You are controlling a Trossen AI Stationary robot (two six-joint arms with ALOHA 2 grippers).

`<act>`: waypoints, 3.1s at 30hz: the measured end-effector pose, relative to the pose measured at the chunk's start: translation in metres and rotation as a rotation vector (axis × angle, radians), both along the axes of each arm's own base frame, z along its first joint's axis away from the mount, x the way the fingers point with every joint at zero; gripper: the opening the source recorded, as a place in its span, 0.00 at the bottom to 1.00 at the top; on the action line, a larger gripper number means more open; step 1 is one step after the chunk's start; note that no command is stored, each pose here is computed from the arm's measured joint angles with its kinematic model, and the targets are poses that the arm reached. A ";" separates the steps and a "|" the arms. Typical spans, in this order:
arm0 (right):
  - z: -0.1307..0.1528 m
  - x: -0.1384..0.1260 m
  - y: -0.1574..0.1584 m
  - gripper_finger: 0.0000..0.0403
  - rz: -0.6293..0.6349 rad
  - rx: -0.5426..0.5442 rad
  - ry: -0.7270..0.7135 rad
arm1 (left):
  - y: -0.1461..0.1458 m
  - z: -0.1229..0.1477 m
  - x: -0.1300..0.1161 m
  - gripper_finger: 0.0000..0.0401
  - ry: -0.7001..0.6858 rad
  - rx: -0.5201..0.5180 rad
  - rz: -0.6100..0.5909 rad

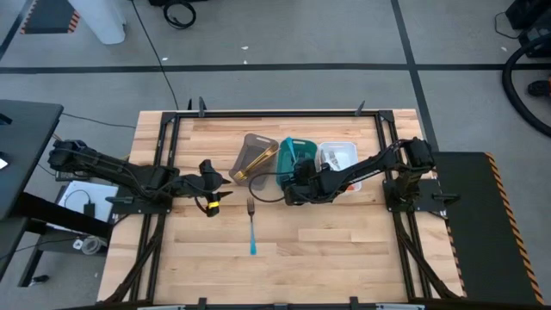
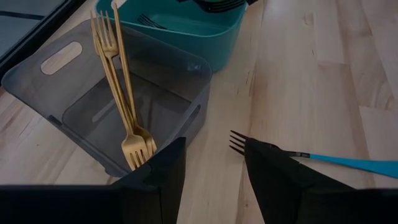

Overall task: Sort silverware by color (type)
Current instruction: Put the blue fork into the green bin

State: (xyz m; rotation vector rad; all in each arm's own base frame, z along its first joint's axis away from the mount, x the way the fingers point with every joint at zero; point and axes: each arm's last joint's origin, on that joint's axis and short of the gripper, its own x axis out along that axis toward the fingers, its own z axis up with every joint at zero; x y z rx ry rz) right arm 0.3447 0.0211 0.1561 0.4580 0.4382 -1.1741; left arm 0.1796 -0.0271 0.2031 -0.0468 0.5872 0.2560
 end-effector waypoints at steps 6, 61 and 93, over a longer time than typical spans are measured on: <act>-0.001 0.000 -0.001 0.06 0.012 0.023 0.011 | 0.000 0.000 0.000 0.43 0.000 0.000 0.000; -0.007 0.002 -0.042 0.11 0.128 0.335 0.132 | 0.000 -0.001 0.000 0.43 0.007 0.002 0.000; 0.019 0.018 -0.042 0.19 0.186 0.255 0.115 | 0.000 -0.001 0.000 0.43 0.008 0.002 0.000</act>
